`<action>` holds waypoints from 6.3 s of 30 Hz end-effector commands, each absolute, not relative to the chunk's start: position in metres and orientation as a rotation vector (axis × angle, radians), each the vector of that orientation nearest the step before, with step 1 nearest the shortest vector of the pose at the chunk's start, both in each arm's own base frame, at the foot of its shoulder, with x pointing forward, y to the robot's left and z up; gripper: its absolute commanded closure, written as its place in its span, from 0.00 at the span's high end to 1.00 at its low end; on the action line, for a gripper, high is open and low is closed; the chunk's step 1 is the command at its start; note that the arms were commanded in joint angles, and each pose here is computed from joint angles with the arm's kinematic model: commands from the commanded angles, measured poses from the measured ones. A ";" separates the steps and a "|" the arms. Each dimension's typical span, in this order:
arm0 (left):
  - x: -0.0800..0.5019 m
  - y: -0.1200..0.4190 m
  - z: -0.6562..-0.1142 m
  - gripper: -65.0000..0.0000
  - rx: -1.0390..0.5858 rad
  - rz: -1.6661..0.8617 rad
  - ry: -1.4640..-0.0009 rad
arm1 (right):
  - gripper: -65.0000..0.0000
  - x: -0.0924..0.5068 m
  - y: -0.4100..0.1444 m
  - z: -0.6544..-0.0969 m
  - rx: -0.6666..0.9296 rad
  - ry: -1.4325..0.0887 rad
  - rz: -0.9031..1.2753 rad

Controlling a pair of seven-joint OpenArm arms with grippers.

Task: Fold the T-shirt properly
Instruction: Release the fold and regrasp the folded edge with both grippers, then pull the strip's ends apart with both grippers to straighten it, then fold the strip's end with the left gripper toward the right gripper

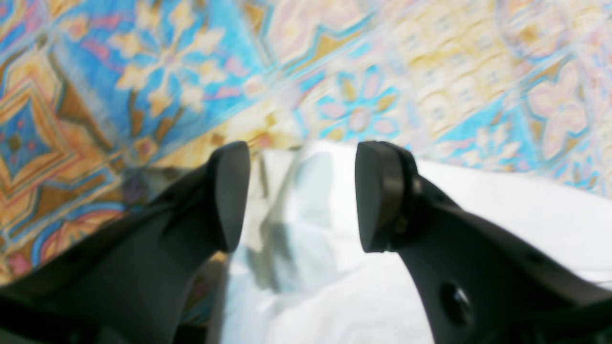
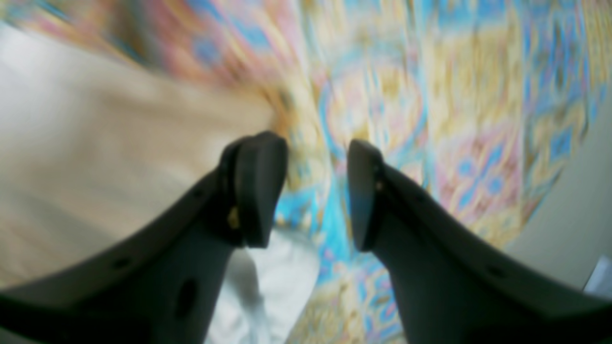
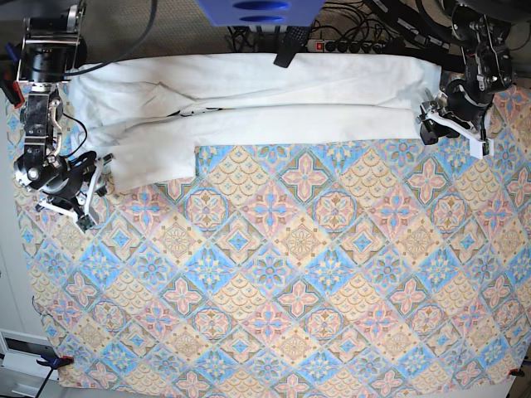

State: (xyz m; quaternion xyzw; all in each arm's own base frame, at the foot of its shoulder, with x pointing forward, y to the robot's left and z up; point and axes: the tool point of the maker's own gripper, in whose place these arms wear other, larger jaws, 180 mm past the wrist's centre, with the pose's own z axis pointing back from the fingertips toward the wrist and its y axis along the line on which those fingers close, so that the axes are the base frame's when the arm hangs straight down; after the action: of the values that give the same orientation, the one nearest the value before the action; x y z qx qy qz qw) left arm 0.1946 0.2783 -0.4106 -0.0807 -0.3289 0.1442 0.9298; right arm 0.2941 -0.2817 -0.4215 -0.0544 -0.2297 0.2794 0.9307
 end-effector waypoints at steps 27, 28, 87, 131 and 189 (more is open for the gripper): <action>0.203 0.274 -0.395 0.54 -0.242 0.333 -0.726 | 0.66 0.288 -0.269 -0.472 0.011 -0.437 0.490; 0.204 0.274 -0.395 0.54 -0.242 0.333 -0.728 | 0.66 0.288 -0.269 -0.472 0.011 -0.437 0.490; 0.205 0.275 -0.396 0.54 -0.243 0.336 -0.730 | 0.10 0.134 -0.256 -0.399 -0.037 -0.405 0.577; 0.143 0.270 -0.467 0.89 -0.283 0.132 -0.340 | 0.38 0.177 -0.232 -0.387 -0.004 -0.571 0.467; 0.211 0.217 -0.398 0.00 -0.309 0.146 -0.662 | 0.38 0.176 -0.231 -0.386 -0.002 -0.571 0.469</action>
State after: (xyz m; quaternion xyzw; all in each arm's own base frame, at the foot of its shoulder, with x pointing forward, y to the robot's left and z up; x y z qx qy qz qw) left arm 0.2037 0.2169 -0.4079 -0.1492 -0.3043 0.0775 0.9376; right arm 0.1694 -0.2299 -0.3953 0.0030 -0.2627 0.2241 0.9385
